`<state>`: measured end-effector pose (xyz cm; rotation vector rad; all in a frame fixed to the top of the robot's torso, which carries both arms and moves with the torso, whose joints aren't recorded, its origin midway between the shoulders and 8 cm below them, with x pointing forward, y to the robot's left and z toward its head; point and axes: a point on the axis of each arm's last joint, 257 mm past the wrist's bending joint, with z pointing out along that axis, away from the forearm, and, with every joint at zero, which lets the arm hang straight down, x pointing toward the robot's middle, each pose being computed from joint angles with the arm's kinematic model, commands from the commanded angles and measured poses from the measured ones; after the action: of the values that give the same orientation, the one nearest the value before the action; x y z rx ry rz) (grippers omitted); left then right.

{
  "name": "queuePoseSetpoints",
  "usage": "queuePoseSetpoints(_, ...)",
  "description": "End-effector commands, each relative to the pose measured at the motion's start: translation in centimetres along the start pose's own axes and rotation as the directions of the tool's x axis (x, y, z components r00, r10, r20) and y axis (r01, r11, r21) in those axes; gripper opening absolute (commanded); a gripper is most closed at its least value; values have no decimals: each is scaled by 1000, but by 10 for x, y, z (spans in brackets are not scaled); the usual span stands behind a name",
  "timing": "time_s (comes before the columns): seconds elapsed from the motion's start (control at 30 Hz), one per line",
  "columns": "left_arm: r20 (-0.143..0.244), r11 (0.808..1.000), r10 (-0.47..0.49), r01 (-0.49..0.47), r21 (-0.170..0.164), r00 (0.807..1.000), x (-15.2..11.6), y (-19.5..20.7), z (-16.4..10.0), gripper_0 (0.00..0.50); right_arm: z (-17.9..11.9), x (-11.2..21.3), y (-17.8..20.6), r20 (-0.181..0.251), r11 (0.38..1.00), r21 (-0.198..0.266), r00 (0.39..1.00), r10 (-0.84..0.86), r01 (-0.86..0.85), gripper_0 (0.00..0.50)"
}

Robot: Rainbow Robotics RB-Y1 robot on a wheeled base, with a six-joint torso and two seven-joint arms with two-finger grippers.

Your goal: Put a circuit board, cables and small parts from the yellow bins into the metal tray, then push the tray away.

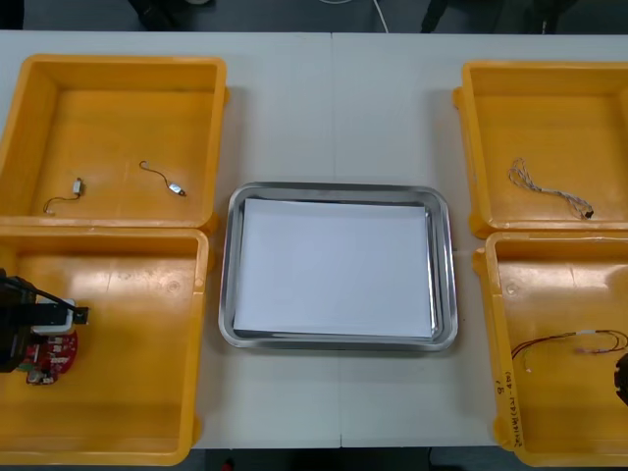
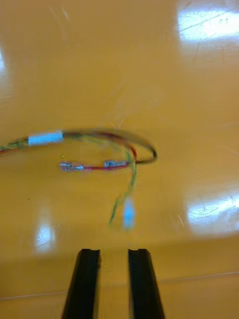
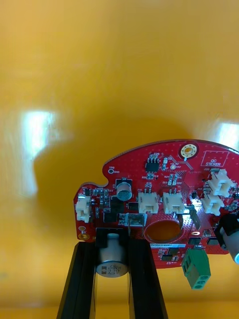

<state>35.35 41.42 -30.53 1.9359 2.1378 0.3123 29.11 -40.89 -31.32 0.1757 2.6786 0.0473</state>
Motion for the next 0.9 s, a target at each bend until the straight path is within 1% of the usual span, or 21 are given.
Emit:
queuePoseSetpoints(0.03,65,992,120,-118,-36,991,-37,18,-5,0,-9,-3,-9,28,1000,26,1000,-13,12,357)
queuePoseSetpoints(0.07,69,992,122,-119,-34,990,-41,18,-4,0,-9,-3,-8,28,1000,25,1000,-14,13,434)
queuePoseSetpoints(0.1,74,992,122,-120,-33,990,-44,18,-4,0,-9,-4,-9,31,1000,25,999,-14,13,458)
queuePoseSetpoints(0.13,76,992,123,-122,-22,989,-47,17,-3,0,-9,-5,-8,32,1000,25,999,-14,13,500)
queuePoseSetpoints(0.27,92,992,126,-125,-7,988,-62,18,-4,0,-12,-11,-9,46,1000,20,999,-10,9,500)
queuePoseSetpoints(0.33,100,992,127,-127,-8,987,-67,20,-5,0,-14,-14,-10,48,1000,22,999,-7,6,500)
queuePoseSetpoints(0.43,115,992,129,-130,0,985,-78,19,-4,0,-21,-23,-11,50,1000,25,999,-7,6,500)
queuePoseSetpoints(0.63,136,992,128,-129,3,982,-91,19,-4,0,-45,-39,-8,29,999,34,1000,-6,5,500)
queuePoseSetpoints(0.77,137,992,127,-129,6,982,-93,18,-3,0,-60,-48,-7,8,999,40,1000,16,-16,500)
queuePoseSetpoints(0.87,133,991,129,-131,5,983,-92,19,-3,0,-72,-59,-3,12,997,47,998,54,-54,500)
queuePoseSetpoints(0.9,130,991,129,-131,6,983,-91,18,-3,9,-77,-63,-1,13,996,52,997,71,-71,500)
